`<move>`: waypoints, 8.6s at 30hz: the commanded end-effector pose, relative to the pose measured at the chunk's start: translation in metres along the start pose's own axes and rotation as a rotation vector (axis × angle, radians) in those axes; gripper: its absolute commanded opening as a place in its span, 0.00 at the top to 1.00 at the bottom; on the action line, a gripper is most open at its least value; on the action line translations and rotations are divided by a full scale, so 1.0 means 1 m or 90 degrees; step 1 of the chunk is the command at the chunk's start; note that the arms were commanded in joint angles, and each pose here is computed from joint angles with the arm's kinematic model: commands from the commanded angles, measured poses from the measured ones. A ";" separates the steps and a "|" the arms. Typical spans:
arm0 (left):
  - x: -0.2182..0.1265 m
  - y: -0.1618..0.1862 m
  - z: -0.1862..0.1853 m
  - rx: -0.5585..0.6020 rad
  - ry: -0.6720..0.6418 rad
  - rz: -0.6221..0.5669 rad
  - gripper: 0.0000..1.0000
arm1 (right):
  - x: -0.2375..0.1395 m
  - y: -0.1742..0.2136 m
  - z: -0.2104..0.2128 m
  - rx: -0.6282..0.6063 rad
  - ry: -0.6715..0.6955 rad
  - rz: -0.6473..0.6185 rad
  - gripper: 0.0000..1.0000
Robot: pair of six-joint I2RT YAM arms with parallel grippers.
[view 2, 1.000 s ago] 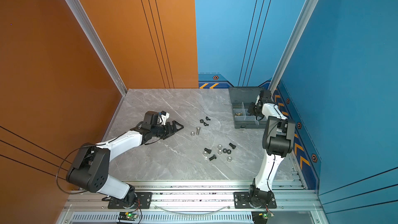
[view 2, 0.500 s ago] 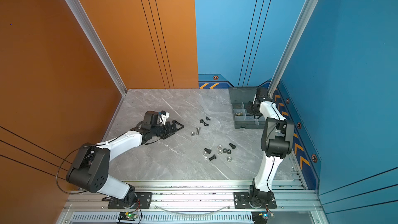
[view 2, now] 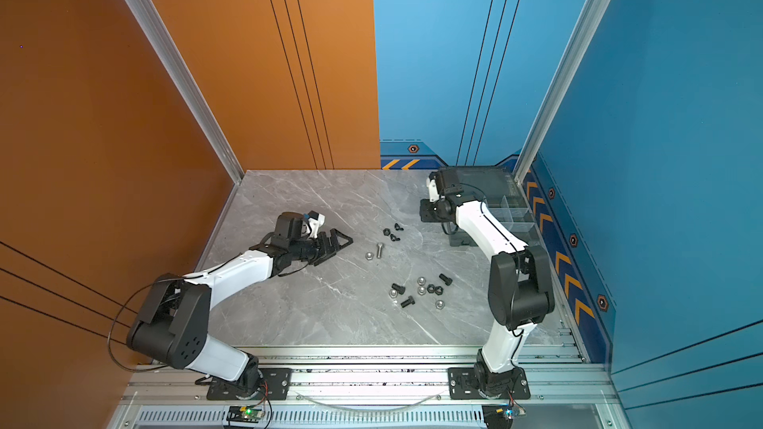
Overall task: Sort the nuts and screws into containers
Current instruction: 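Move the right gripper back over the pile to a black wing nut, then lower the right gripper and close it on the black wing nut, then carry the black wing nut with the right gripper to the box, then open the right gripper to drop the wing nut into the black wing nut compartment, then move the right gripper back over the pile to the last black wing nut, then lower the right gripper and close it on the black wing nut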
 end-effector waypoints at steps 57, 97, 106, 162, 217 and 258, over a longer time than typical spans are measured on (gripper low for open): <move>-0.002 0.003 0.003 -0.004 0.007 0.005 0.02 | 0.129 0.023 0.054 -0.225 -0.170 0.242 0.72; -0.008 0.003 0.011 -0.014 0.010 -0.006 0.02 | 0.063 -0.014 0.008 -0.036 -0.255 0.057 1.00; -0.011 0.002 0.010 -0.015 0.010 -0.009 0.02 | 0.020 -0.020 -0.074 0.083 -0.144 -0.033 1.00; -0.012 0.000 0.004 -0.009 0.011 -0.011 0.02 | 0.013 0.032 -0.216 0.346 0.240 -0.004 0.73; -0.004 0.002 0.012 -0.023 0.008 -0.003 0.02 | 0.115 -0.015 0.017 -0.127 -0.130 0.142 0.58; -0.009 0.000 0.017 -0.026 0.009 -0.008 0.02 | 0.143 0.004 0.020 -0.118 -0.121 0.167 0.78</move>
Point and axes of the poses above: each gripper's point midway between its finger pads, its own x axis out along the fingers, its own z axis along the line the jaws close on, y = z × x, the point moved 7 cm from there along -x, back along the fingers, and after that the axes turned 10 degrees about -x, right-handed, at the moved point
